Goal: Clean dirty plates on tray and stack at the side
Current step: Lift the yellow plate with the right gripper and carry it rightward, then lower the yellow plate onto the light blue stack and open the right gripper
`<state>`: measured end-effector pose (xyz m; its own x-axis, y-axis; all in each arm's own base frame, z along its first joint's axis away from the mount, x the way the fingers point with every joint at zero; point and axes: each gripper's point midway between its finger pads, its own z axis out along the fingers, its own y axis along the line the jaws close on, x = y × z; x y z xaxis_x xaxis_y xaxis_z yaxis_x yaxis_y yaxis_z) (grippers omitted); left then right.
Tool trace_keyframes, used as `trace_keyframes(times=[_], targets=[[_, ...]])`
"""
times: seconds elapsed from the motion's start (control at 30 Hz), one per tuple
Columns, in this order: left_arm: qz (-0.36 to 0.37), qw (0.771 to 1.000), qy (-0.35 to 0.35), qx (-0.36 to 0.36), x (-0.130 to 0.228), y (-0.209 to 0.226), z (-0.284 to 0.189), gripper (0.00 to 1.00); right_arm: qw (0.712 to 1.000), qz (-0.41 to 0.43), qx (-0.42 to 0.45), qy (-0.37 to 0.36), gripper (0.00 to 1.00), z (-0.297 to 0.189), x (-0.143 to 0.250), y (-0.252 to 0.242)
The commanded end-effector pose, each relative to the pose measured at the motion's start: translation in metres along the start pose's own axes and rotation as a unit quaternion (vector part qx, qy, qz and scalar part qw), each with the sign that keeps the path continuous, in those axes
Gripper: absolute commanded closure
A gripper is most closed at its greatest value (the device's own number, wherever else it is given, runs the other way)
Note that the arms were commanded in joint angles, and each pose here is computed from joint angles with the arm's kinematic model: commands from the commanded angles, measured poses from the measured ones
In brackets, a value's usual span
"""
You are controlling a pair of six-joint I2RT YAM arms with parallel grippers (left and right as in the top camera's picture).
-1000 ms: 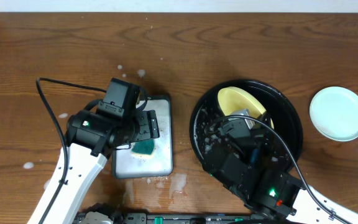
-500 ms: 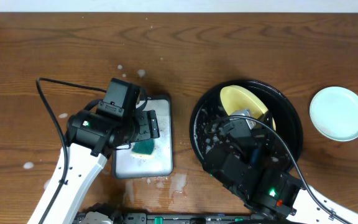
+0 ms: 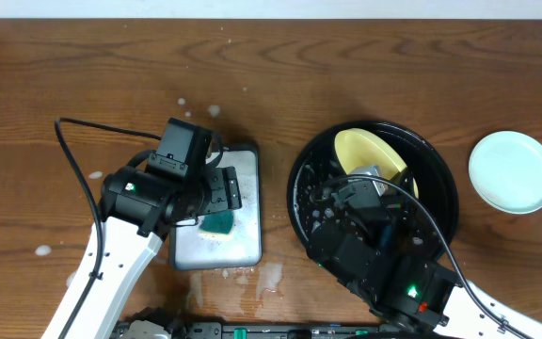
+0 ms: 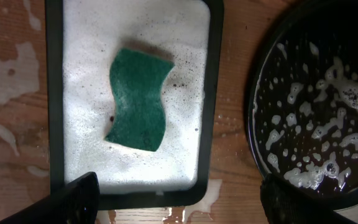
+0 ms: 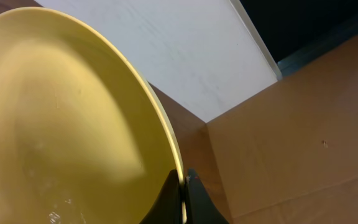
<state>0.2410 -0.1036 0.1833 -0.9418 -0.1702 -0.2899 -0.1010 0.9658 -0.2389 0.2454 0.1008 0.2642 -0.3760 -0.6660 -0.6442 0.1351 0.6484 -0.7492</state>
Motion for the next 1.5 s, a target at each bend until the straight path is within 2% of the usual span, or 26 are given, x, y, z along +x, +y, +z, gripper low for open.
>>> trace_keyframes(times=[0.0, 0.1, 0.23, 0.3, 0.37, 0.43, 0.53, 0.6, 0.73, 0.93, 1.03, 1.1, 1.13, 1.2, 1.33, 1.47], targets=[[-0.002, 1.0, -0.002, -0.001, 0.0, 0.001, -0.001, 0.17, 1.0, 0.009, 0.018, -0.006, 0.99, -0.002, -0.004, -0.009], [-0.002, 1.0, -0.002, 0.0, 0.0, 0.001, -0.001, 0.17, 0.999, 0.035, -0.005, 0.004, 0.99, 0.002, -0.001, -0.001], [-0.002, 1.0, -0.002, -0.001, 0.0, 0.001, -0.001, 0.17, 0.984, 0.131, -0.082, 0.087, 0.99, 0.029, 0.026, 0.02], [-0.002, 1.0, -0.002, -0.001, 0.0, 0.001, -0.001, 0.17, 0.956, 0.192, -0.155, 0.16, 0.99, 0.054, 0.048, 0.036], [-0.002, 1.0, -0.002, -0.001, 0.0, 0.001, -0.001, 0.17, 0.932, 0.236, -0.194, 0.197, 0.99, 0.072, 0.062, 0.037], [-0.002, 1.0, -0.002, -0.001, 0.0, 0.001, -0.001, 0.17, 0.907, 0.289, -0.214, 0.22, 0.99, 0.09, 0.074, 0.029], [-0.002, 1.0, -0.002, -0.001, 0.0, 0.001, -0.001, 0.17, 0.853, 0.405, -0.226, 0.241, 0.99, 0.121, 0.1, 0.001], [-0.002, 1.0, -0.002, -0.001, 0.0, 0.001, -0.001, 0.17, 0.817, 0.474, -0.215, 0.248, 0.99, 0.137, 0.119, -0.02], [-0.002, 1.0, -0.002, -0.001, 0.0, 0.001, -0.001, 0.17, 0.743, 0.593, -0.112, 0.29, 0.99, 0.164, 0.19, -0.067], [-0.002, 1.0, -0.002, -0.001, 0.0, 0.001, -0.001, 0.17, 0.652, 0.67, 0.007, 0.354, 0.99, 0.184, 0.291, -0.089], [-0.002, 1.0, -0.002, -0.001, 0.0, 0.001, -0.001, 0.17, 0.632, 0.681, 0.027, 0.369, 0.99, 0.191, 0.321, -0.087], [-0.002, 1.0, -0.002, -0.001, 0.0, 0.001, -0.001, 0.17, 0.631, 0.675, 0.025, 0.382, 0.99, 0.192, 0.332, -0.081], [-0.002, 1.0, -0.002, -0.001, 0.0, 0.001, -0.001, 0.17, 0.635, 0.668, 0.02, 0.388, 0.89, 0.193, 0.336, -0.077], [-0.002, 1.0, -0.002, -0.001, 0.0, 0.001, -0.001, 0.17, 0.646, 0.655, 0.007, 0.393, 0.46, 0.194, 0.337, -0.072], [-0.002, 1.0, -0.002, -0.001, 0.0, 0.001, -0.001, 0.17, 0.66, 0.649, -0.009, 0.379, 0.02, 0.194, 0.313, -0.079], [-0.002, 1.0, -0.002, -0.001, 0.0, 0.001, -0.001, 0.17, 0.702, 0.63, -0.083, 0.323, 0.01, 0.188, 0.241, -0.084]])
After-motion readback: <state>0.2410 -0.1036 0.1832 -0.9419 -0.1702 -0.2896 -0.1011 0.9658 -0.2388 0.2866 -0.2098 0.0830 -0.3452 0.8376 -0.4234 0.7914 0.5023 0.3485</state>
